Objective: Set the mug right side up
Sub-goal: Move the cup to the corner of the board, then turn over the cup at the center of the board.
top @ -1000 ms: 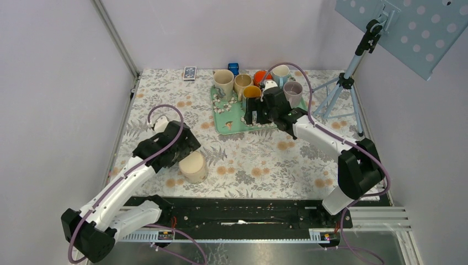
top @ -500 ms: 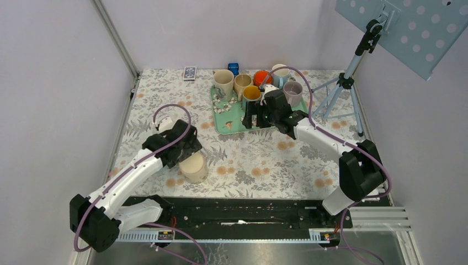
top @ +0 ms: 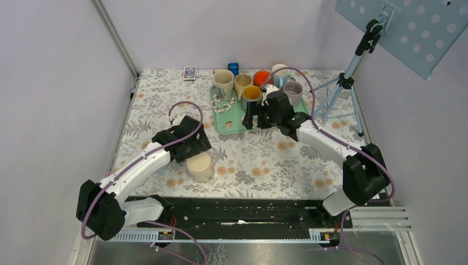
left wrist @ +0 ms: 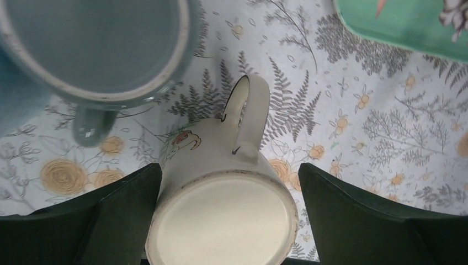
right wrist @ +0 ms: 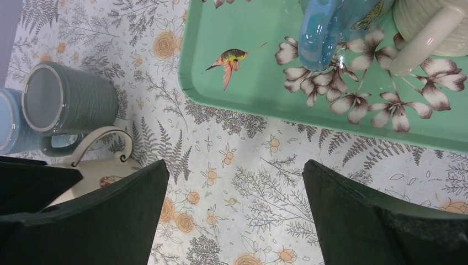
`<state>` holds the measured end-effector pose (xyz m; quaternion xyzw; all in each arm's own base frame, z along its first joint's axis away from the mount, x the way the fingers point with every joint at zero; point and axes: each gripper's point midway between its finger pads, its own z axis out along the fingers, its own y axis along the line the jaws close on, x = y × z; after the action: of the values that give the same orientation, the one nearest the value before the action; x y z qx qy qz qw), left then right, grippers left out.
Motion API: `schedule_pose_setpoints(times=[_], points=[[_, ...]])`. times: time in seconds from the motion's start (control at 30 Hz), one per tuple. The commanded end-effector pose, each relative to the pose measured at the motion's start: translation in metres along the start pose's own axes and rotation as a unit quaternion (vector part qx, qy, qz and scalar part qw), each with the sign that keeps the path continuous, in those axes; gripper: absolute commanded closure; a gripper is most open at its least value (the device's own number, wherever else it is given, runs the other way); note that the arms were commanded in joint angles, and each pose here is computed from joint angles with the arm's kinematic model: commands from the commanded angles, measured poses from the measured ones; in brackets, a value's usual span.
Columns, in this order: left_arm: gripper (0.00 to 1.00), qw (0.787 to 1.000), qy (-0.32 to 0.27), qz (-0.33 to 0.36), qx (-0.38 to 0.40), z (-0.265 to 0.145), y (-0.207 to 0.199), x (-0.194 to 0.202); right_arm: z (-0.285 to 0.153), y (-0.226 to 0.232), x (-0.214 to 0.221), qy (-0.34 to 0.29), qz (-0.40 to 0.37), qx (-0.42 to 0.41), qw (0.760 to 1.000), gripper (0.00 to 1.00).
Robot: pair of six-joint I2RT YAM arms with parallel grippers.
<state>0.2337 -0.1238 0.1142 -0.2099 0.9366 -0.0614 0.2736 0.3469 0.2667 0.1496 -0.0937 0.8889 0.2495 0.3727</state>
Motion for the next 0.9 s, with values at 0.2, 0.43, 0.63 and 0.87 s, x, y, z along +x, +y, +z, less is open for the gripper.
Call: schedule_pose_setpoints(times=[0.2, 0.43, 0.63, 0.87], points=[[0.01, 0.982, 0.053, 0.144, 0.107, 0.002, -0.077, 0.022, -0.024, 0.004, -0.016, -0.041, 0.004, -0.005, 0.999, 0.00], [0.01, 0.956, 0.076, 0.255, 0.119, 0.003, -0.095, 0.022, -0.047, -0.006, -0.019, -0.077, 0.010, 0.015, 0.997, 0.00], [0.01, 0.928, 0.110, 0.328, 0.139, 0.006, -0.108, 0.034, -0.060, -0.012, -0.015, -0.090, 0.018, 0.016, 0.996, 0.01], [0.01, 0.905, 0.138, 0.388, 0.103, 0.022, -0.106, 0.048, -0.067, -0.011, -0.013, -0.098, 0.024, 0.005, 0.995, 0.01]])
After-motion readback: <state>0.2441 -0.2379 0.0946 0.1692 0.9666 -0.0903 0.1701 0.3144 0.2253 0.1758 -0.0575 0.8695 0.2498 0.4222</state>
